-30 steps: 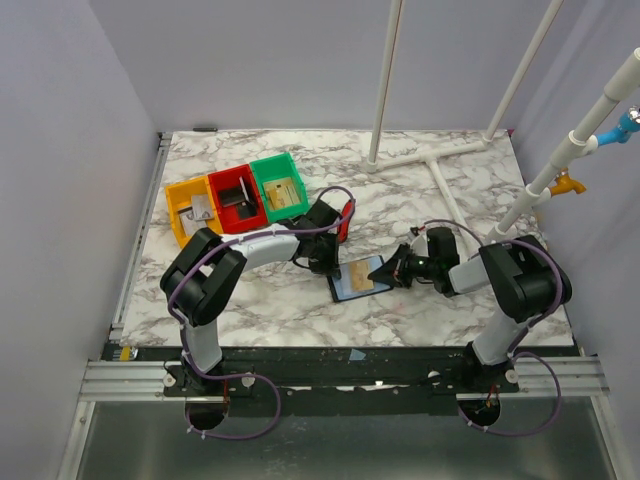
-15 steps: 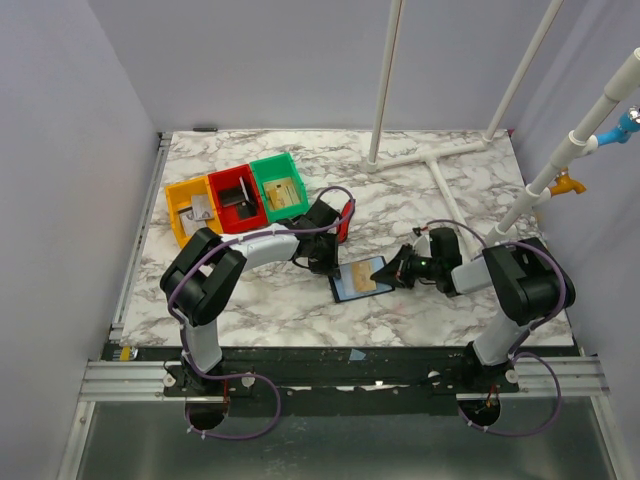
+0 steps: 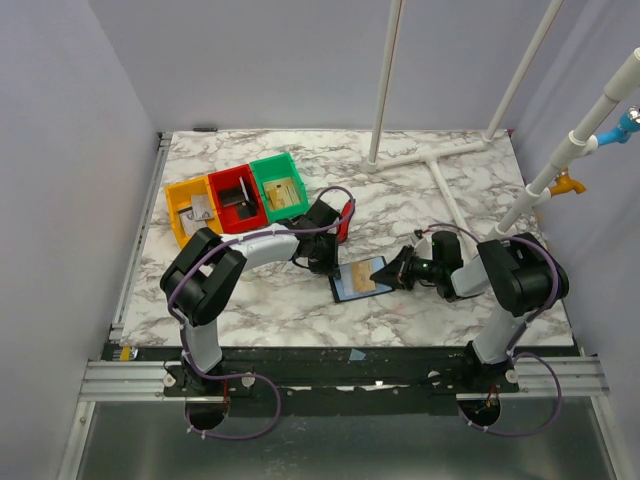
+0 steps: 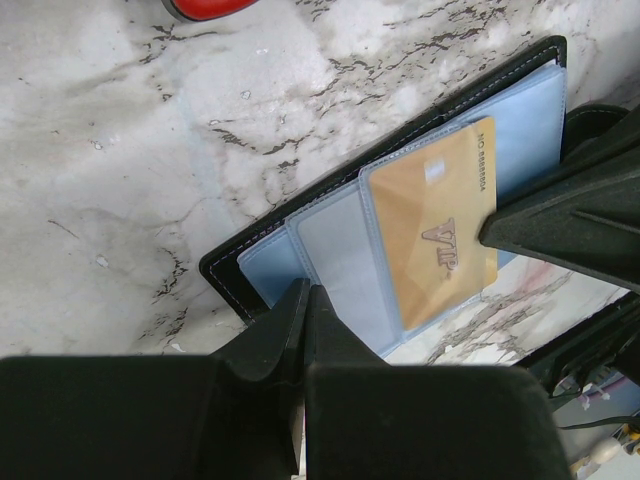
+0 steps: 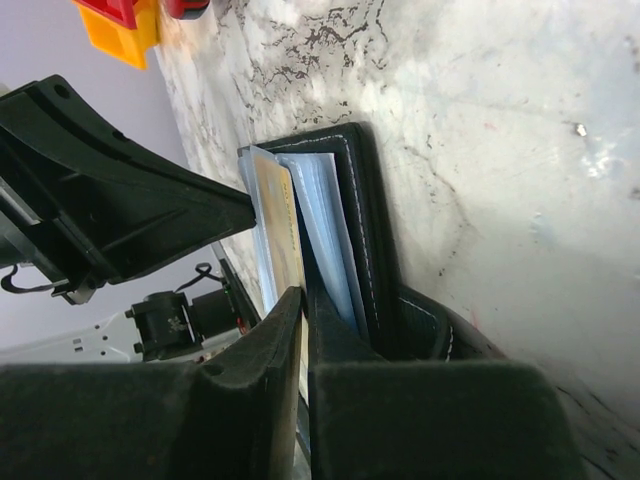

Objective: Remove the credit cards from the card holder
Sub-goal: Remove the credit card from the card holder.

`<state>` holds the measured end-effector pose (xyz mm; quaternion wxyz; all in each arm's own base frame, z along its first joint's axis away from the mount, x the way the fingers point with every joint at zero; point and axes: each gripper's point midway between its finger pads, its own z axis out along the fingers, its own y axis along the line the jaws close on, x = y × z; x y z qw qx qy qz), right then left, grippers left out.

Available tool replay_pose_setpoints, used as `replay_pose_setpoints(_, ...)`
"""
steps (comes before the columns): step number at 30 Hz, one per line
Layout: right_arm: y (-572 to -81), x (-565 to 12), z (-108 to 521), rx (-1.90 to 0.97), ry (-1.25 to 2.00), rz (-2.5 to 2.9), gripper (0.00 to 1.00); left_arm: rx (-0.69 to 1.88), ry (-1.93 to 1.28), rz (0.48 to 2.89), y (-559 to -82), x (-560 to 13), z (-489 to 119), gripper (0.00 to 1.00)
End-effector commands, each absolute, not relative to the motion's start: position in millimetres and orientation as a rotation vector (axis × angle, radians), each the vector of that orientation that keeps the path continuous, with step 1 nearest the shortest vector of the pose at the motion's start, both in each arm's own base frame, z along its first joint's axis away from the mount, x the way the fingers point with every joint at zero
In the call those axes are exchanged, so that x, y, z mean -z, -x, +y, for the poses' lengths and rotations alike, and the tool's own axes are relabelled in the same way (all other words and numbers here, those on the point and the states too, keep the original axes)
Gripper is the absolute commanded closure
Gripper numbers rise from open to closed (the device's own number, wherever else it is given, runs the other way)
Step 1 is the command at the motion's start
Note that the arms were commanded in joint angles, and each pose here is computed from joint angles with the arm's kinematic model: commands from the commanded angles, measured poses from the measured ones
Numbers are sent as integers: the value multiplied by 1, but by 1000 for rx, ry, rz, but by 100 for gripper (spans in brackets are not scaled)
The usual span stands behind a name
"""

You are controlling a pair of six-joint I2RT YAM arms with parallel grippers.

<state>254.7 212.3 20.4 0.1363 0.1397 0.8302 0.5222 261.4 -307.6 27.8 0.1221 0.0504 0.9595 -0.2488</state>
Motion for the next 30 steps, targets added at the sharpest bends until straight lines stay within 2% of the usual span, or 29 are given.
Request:
replay_pose_setpoints(1,-251,-17,211,-1525,-424,2407,88,576,-147,2898,-250,-3,-282,100)
replay_pose_setpoints(9,-251,-17,212,-1536,-426,2407,85,576,-151,2897,-250,-4,-283,100)
replay_pose_setpoints(17,-254,-20,213,-1545,-411,2400,99,574,-152,2898,-250,-3,-283,100)
replay_pose_setpoints(30,-259,-17,195,-1388,-433,2414,99,544,-142,2914,-249,1,-275,100)
